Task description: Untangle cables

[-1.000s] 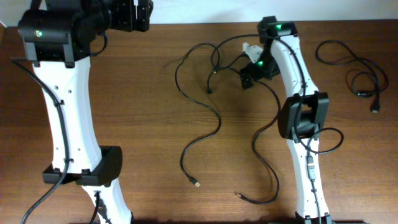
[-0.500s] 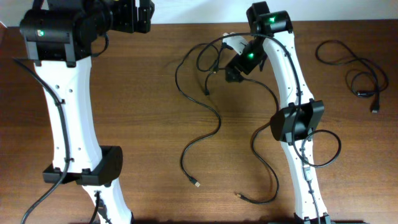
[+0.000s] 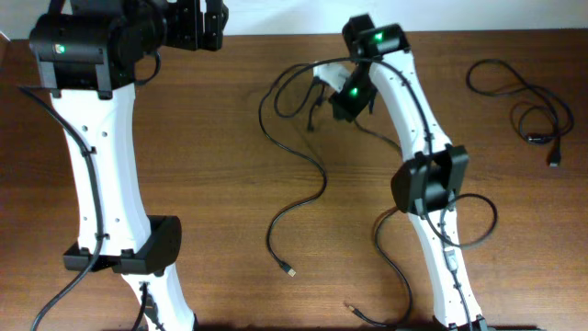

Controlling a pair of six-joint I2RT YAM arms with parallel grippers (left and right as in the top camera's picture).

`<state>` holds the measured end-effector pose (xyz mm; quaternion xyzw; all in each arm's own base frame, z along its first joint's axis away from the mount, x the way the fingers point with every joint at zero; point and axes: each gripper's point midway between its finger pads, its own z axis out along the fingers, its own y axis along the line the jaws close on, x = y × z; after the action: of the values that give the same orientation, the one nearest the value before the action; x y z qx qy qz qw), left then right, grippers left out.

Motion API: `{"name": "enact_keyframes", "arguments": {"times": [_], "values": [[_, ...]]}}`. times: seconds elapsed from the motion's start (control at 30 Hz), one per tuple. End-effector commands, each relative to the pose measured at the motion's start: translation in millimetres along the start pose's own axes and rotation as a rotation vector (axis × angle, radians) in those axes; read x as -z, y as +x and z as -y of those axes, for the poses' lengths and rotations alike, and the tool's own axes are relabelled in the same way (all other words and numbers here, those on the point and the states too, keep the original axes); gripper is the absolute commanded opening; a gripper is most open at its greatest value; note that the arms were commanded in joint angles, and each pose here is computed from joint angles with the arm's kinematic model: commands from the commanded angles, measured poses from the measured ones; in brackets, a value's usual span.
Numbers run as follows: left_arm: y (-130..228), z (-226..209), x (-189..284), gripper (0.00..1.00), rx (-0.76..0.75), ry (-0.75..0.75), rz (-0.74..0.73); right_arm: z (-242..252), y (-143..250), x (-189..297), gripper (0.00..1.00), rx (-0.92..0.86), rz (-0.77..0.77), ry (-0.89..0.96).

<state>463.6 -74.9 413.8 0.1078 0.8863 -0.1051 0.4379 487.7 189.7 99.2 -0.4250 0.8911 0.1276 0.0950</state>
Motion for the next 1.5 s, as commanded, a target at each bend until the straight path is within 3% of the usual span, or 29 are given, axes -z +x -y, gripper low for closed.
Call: {"name": "enact_keyframes", "arguments": {"times": [0.0, 0.03, 0.2, 0.4, 0.67, 0.8, 0.9, 1.03, 1.1, 1.2, 1.3, 1.47], "values": [[-3.7, 3.8, 0.3, 0.99, -0.022, 0.013, 0.016, -40.3, -33.5, 208.3, 0.04, 0.063, 0.37, 0.273], [-3.8, 4.7, 0.2, 0.99, -0.024, 0.015, 0.016, -61.1, -24.5, 272.8, 0.04, 0.044, 0.49, 0.341], [-3.9, 4.5, 0.2, 0.99, -0.024, 0.015, 0.016, -48.2, 62.9, 395.8, 0.04, -0.218, 0.67, 0.55], [-6.3, 4.4, 0.3, 0.99, -0.025, 0.014, 0.026, -7.3, 191.0, 478.4, 0.04, -0.657, 0.697, 0.952], [-7.3, 4.2, 0.3, 0.99, -0.042, 0.013, 0.03, 3.9, 340.6, 558.7, 0.04, -1.048, 0.683, 1.381], [-9.1, 4.1, 0.4, 0.99, -0.043, 0.012, 0.037, -35.3, 378.4, 611.6, 0.04, -1.095, 0.739, 1.615], [-9.0, 4.2, 0.4, 0.99, -0.043, 0.013, 0.037, -46.0, 365.6, 648.4, 0.04, -0.977, 0.862, 1.701], [-9.1, 4.2, 0.4, 0.99, -0.043, 0.013, 0.037, 35.1, 386.8, 609.8, 0.04, -1.048, 0.804, 1.528], [-8.0, 4.3, 0.3, 0.99, -0.042, 0.013, 0.033, 101.6, 394.0, 549.7, 0.04, -1.072, 0.787, 1.28], [-7.2, 4.3, 0.3, 0.99, -0.041, 0.013, 0.03, 154.3, 396.7, 483.1, 0.04, -1.07, 0.808, 1.044], [-7.3, 4.3, 0.3, 0.99, -0.041, 0.013, 0.03, 175.9, 418.6, 405.3, 0.04, -1.158, 0.729, 0.891], [-8.3, 4.2, 0.3, 0.99, -0.042, 0.013, 0.034, 191.8, 400.7, 300.5, 0.04, -1.201, 0.749, 0.641]]}}
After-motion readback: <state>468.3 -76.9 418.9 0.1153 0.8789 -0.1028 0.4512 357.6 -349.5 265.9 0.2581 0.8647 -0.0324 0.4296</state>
